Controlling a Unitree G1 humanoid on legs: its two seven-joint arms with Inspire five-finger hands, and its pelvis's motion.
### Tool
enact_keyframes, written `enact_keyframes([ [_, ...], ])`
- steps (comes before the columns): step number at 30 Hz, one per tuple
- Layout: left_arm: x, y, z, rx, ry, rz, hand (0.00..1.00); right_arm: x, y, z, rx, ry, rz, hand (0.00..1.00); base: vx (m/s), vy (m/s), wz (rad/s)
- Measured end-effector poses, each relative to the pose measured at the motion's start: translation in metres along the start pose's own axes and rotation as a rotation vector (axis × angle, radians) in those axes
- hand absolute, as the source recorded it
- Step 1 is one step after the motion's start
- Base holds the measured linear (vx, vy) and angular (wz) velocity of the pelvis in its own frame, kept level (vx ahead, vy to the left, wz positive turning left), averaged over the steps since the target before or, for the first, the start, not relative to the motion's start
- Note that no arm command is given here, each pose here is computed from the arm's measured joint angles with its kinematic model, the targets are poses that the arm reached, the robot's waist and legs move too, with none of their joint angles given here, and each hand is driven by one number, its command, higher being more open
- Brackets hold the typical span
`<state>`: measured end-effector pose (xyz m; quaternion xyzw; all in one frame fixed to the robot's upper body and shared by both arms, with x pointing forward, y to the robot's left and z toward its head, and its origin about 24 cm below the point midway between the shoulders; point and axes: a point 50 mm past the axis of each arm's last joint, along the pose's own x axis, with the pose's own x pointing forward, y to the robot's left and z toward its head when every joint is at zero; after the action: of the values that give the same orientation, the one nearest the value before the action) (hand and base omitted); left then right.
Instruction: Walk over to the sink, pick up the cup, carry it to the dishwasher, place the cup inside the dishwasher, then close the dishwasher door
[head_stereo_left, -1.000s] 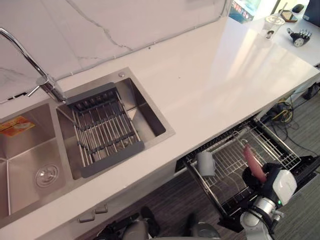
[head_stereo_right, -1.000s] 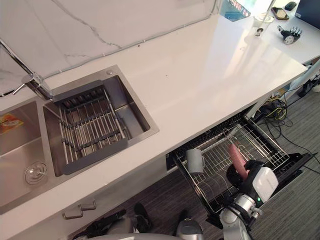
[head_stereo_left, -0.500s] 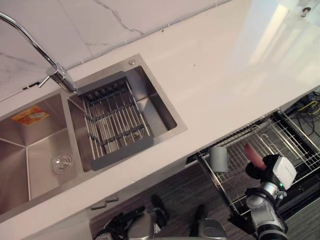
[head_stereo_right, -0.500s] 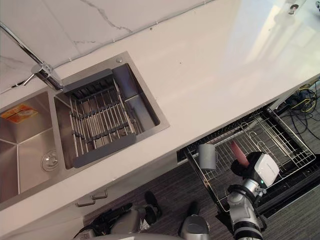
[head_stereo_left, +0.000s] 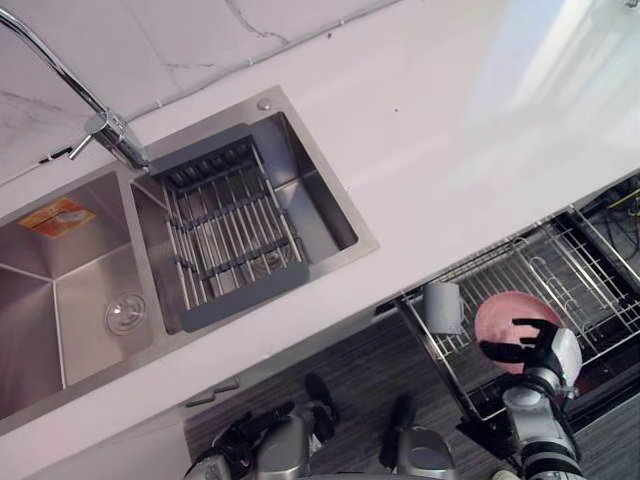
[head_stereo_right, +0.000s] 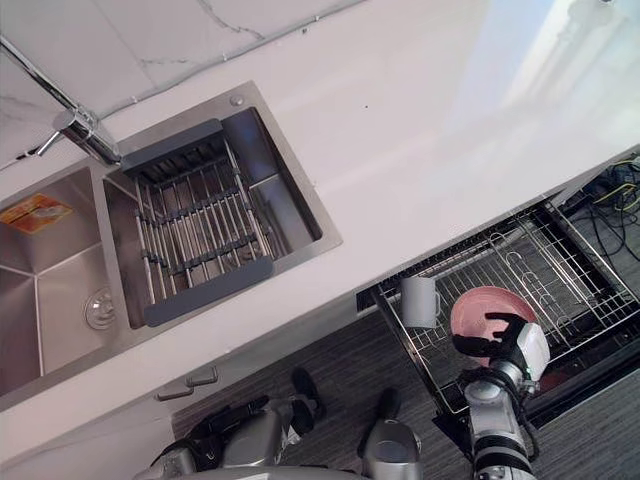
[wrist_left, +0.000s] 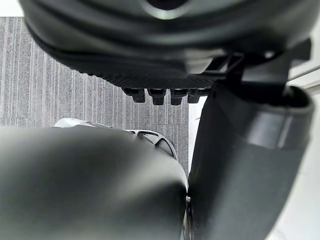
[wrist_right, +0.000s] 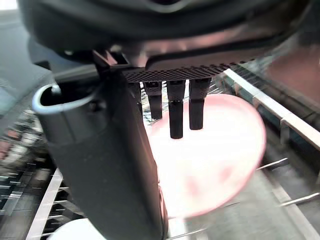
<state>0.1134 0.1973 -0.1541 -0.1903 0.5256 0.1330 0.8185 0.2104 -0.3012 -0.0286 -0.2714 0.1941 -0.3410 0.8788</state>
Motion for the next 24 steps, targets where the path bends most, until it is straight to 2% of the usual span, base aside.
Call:
enact_keyframes([
  [8, 0.0, 0.003, 0.001, -0.024, -0.007, 0.018, 1.0, -0.012, -0.023, 0.049, 0.277, -0.223, -0.021, 1.0, -0.02, 0.015, -0.16],
  [10, 0.0, 0.004, 0.001, -0.023, -0.007, 0.029, 1.0, -0.012, -0.04, 0.053, 0.387, -0.23, -0.093, 1.0, -0.02, -0.011, -0.32],
  [12, 0.0, 0.004, 0.002, -0.023, -0.008, 0.038, 1.0, -0.01, -0.065, 0.05, 0.515, -0.206, -0.237, 1.0, -0.01, -0.015, -0.2],
  [14, 0.0, 0.005, 0.004, -0.022, -0.007, 0.047, 1.0, -0.008, -0.088, 0.037, 0.591, -0.154, -0.368, 1.0, -0.01, -0.017, -0.1],
  [16, 0.001, 0.004, 0.006, -0.023, 0.002, 0.052, 1.0, -0.01, -0.113, 0.004, 0.722, -0.027, -0.496, 1.0, -0.01, -0.033, -0.09],
  [18, 0.0, 0.005, 0.006, -0.039, 0.018, 0.061, 1.0, -0.014, -0.119, -0.025, 0.842, 0.071, -0.527, 1.0, -0.01, -0.033, -0.24],
  [22, 0.0, 0.006, 0.0, -0.074, 0.056, 0.091, 1.0, -0.032, -0.099, -0.08, 0.951, 0.299, -0.504, 1.0, -0.02, -0.013, -0.08],
  [24, 0.001, 0.003, -0.003, -0.089, 0.069, 0.098, 1.0, -0.055, -0.06, -0.107, 1.048, 0.468, -0.415, 1.0, -0.07, -0.005, 0.26],
])
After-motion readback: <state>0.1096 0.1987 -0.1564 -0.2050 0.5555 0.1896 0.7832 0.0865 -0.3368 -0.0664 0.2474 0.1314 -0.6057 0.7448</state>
